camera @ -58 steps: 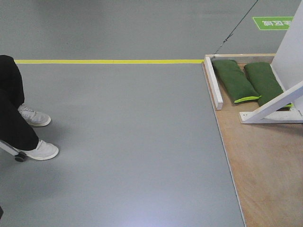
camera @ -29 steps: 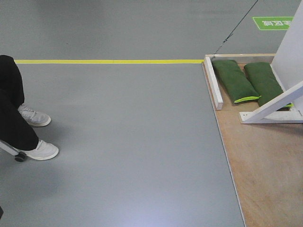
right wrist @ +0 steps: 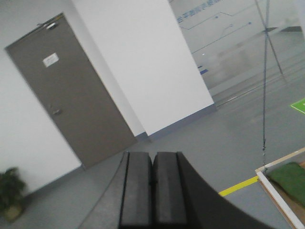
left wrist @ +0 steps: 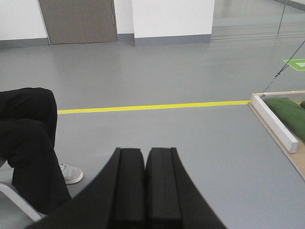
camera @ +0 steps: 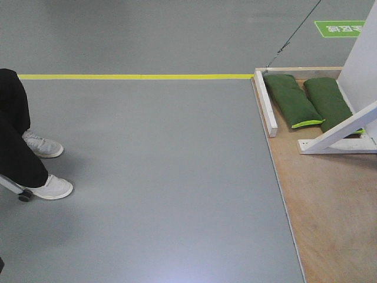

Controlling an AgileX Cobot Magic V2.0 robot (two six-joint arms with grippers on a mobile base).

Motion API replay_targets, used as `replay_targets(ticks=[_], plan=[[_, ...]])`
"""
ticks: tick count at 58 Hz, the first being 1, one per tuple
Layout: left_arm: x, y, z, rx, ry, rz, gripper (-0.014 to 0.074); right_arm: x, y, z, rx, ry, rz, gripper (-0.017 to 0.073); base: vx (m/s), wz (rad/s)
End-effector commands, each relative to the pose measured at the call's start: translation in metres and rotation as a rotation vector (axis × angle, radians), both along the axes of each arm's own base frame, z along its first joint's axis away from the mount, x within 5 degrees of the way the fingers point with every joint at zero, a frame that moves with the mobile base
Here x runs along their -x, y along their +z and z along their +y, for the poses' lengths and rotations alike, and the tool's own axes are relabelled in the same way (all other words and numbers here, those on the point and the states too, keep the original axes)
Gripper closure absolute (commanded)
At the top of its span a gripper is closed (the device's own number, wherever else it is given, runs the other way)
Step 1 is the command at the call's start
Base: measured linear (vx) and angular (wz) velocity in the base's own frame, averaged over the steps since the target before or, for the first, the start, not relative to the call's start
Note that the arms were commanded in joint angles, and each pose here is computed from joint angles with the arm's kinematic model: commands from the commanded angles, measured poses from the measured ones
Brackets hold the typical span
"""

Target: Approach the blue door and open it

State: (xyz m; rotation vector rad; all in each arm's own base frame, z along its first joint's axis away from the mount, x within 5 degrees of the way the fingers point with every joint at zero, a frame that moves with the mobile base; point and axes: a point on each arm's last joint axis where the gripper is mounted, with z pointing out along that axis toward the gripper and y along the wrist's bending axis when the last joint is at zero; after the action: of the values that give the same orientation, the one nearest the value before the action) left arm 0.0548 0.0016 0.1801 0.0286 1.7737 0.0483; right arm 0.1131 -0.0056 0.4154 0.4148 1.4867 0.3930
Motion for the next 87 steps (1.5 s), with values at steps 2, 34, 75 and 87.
replay_targets(ticks=[2,34,75,87], plan=[[0.001,0.017,-0.001,0.009,-0.012,-0.124,0.0521,0.007,0.018,-0.015,-0.175,-0.125,-0.139,0.0547,0.0,0.0],[0.001,0.017,-0.001,0.009,-0.012,-0.124,0.0521,0.052,0.086,-0.042,-0.719,-0.335,-0.712,0.0547,0.0,0.0],[0.001,0.017,-0.001,0.009,-0.012,-0.124,0.0521,0.089,0.121,-0.069,-0.696,-0.681,-1.126,0.0547,0.0,0.0],[0.001,0.017,-0.001,0.009,-0.012,-0.124,0.0521,0.061,0.128,-0.097,-0.548,-0.768,-1.028,0.0547,0.0,0.0]])
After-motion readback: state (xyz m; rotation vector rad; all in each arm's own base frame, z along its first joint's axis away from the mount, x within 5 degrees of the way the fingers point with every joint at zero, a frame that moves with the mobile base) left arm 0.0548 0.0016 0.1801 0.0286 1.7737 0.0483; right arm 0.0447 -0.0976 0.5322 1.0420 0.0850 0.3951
